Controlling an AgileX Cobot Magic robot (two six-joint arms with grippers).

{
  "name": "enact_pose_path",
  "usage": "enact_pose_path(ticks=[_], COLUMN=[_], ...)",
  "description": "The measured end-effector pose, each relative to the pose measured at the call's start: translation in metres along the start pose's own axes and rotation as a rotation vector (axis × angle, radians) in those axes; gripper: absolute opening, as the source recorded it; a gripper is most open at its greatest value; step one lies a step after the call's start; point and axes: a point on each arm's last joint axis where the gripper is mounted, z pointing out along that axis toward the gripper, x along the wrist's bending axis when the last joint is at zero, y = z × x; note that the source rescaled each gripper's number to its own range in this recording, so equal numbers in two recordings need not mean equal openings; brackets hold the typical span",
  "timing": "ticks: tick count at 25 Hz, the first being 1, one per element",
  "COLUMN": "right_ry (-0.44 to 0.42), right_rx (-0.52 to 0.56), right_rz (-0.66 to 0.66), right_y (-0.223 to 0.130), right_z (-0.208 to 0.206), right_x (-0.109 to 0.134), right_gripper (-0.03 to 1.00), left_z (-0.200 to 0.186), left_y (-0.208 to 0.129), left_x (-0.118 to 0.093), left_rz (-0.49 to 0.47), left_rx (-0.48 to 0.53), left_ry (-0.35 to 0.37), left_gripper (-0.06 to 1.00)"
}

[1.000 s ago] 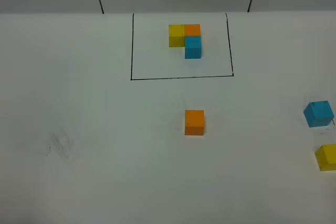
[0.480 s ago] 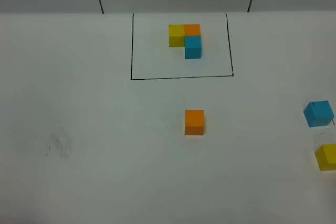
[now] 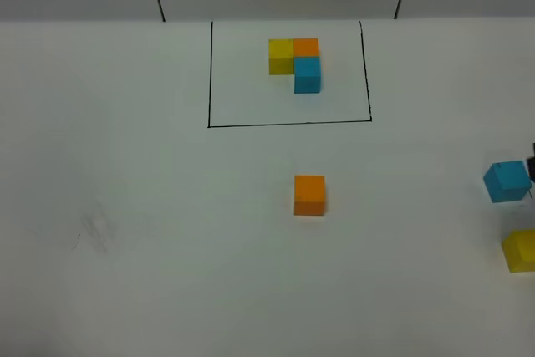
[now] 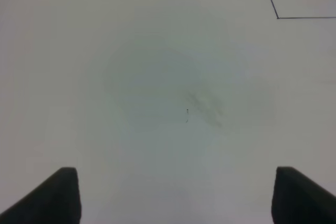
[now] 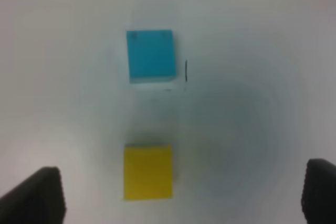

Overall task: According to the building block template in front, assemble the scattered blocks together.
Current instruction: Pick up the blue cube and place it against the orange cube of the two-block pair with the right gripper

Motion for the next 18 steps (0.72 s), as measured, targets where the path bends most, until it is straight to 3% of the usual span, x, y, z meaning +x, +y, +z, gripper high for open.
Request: enact_pose_path(ticks=[5,10,18], right_ry=[0.014,0.015,0.034], right_rx=[0.046,0.147,0.153], right_rz=[0.034,0.058,0.024], right_y=[0.027,0.026,0.025], right_z=[0.045,0.095,0.133], right_x=[0.0,-0.007,-0.003], right_gripper=[0.86,0.86,0.83], left_z=[0.0,0.0,0.0], left_y=[0.0,0.0,0.0], left_x=[0.0,0.0,0.0], left_rz=[0.0,0.0,0.0], left_rx=[0.0,0.0,0.0], left_ry=[0.0,0.0,0.0], left_gripper=[0.58,0.58,0.58])
